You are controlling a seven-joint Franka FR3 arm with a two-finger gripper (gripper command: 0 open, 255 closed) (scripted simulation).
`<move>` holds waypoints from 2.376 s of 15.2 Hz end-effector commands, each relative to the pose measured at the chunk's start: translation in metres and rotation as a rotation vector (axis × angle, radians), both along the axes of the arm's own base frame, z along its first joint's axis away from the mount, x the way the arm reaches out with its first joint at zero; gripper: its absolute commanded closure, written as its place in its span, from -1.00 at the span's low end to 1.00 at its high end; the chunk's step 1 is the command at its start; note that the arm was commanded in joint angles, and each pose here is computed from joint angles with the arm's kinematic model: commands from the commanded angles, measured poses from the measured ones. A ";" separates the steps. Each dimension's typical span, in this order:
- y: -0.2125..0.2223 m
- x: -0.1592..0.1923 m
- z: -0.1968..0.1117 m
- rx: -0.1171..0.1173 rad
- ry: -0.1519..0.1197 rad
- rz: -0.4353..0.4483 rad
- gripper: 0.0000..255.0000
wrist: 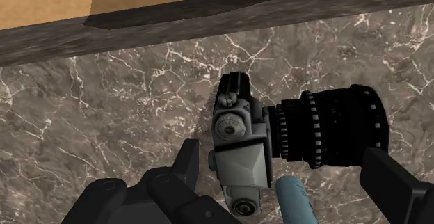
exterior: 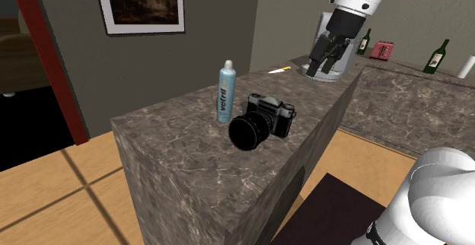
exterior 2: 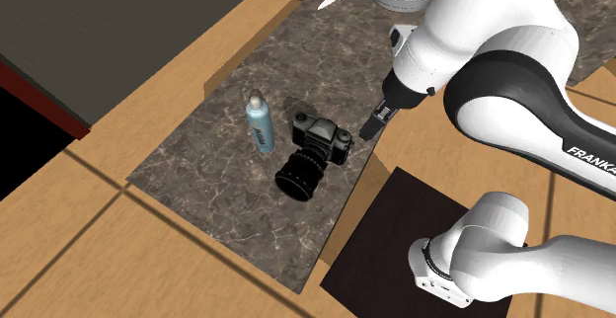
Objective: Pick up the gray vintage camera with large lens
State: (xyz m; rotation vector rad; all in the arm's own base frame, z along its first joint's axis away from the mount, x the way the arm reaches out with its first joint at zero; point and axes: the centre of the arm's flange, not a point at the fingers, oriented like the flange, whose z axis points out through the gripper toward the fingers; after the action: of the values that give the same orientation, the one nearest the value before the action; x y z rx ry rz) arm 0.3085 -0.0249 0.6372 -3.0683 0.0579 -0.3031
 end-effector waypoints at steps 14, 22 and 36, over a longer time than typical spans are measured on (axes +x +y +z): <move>-0.019 0.077 -0.133 -0.010 0.020 0.159 -1.00; -0.018 0.077 -0.162 -0.010 0.020 0.159 1.00; -0.019 0.077 -0.136 -0.010 0.020 0.159 1.00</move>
State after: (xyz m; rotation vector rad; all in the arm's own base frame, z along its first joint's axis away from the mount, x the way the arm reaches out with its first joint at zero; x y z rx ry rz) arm 0.3872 -0.0439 0.4946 -3.0622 -0.1878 -0.2602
